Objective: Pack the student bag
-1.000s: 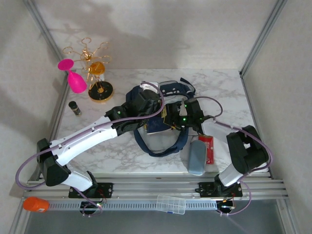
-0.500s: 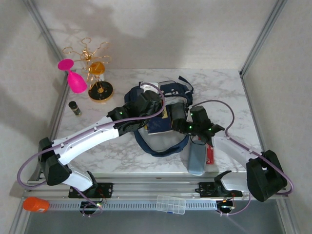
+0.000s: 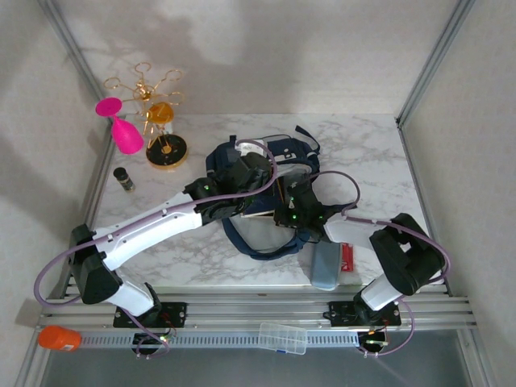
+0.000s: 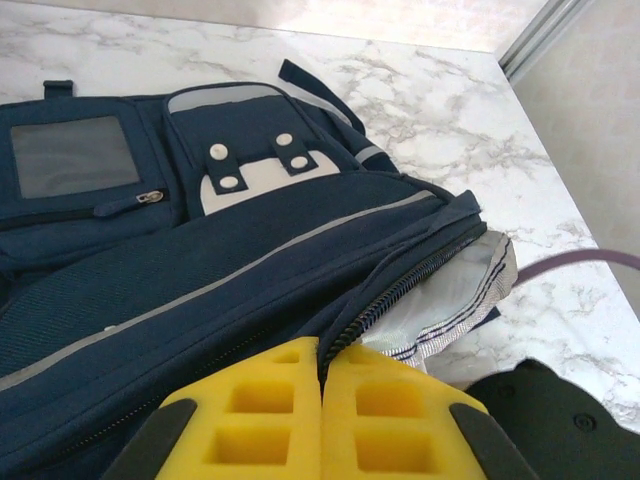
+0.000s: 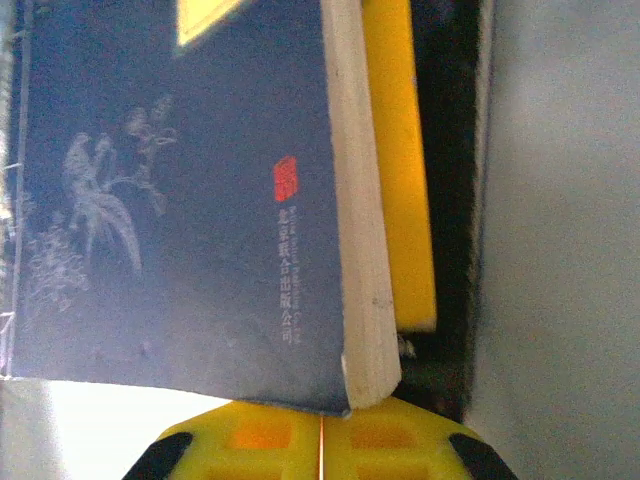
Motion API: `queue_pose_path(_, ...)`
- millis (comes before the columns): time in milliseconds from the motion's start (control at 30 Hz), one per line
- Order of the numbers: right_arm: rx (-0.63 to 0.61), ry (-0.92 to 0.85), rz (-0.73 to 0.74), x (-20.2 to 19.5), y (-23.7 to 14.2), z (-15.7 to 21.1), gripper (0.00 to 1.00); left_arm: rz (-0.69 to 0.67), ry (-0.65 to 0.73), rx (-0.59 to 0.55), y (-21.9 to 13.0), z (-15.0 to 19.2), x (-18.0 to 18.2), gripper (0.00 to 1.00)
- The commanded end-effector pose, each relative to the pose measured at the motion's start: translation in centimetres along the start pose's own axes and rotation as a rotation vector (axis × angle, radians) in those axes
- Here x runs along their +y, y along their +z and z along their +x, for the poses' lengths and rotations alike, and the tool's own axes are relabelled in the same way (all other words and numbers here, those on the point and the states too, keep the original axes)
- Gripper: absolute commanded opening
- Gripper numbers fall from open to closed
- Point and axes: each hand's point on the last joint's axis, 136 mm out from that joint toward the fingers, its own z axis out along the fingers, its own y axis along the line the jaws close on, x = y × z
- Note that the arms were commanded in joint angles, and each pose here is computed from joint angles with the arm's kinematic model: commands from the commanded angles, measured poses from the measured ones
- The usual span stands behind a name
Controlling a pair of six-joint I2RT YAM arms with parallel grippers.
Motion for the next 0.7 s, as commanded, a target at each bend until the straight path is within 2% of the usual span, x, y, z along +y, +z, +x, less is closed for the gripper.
queue_pose_path(0, -0.101, -0.069, -0.098, 3.2, -1.1, -3.1, 0.11, 0.005, -0.091, -0.094, -1.3, -2.9, -0.6, 0.00)
queue_pose_path(100, -0.105, -0.070, -0.100, 2.8, -3.3, -2.1, 0.17, 0.031, -0.126, -0.079, -0.9, -2.5, -1.1, 0.00)
queue_pose_path(267, -0.150, -0.071, -0.139, 1.7, -9.1, -0.1, 0.24, 0.079, -0.125, -0.006, 1.4, -0.2, -2.8, 0.00)
queue_pose_path(400, -0.191, 0.076, 0.019, -2.6, -12.9, 0.7, 0.24, 0.171, -0.111, 0.105, 3.2, 3.4, -5.2, 0.00)
queue_pose_path(500, -0.255, 0.167, 0.089, -4.8, -16.0, 0.6, 0.25, 0.202, -0.043, 0.159, 3.0, 5.9, -6.7, 0.02)
queue_pose_path(533, -0.277, 0.180, 0.093, -5.0, -16.9, 0.5, 0.26, 0.239, -0.030, 0.195, 2.7, 6.9, -7.0, 0.07)
queue_pose_path(600, -0.308, 0.185, 0.071, -4.8, -18.1, 0.4, 0.27, 0.340, -0.046, 0.241, 1.7, 8.0, -7.6, 0.24)
queue_pose_path(667, -0.306, 0.197, 0.051, -4.5, -18.6, 0.7, 0.28, 0.358, -0.067, 0.232, 0.6, 8.0, -6.8, 0.35)
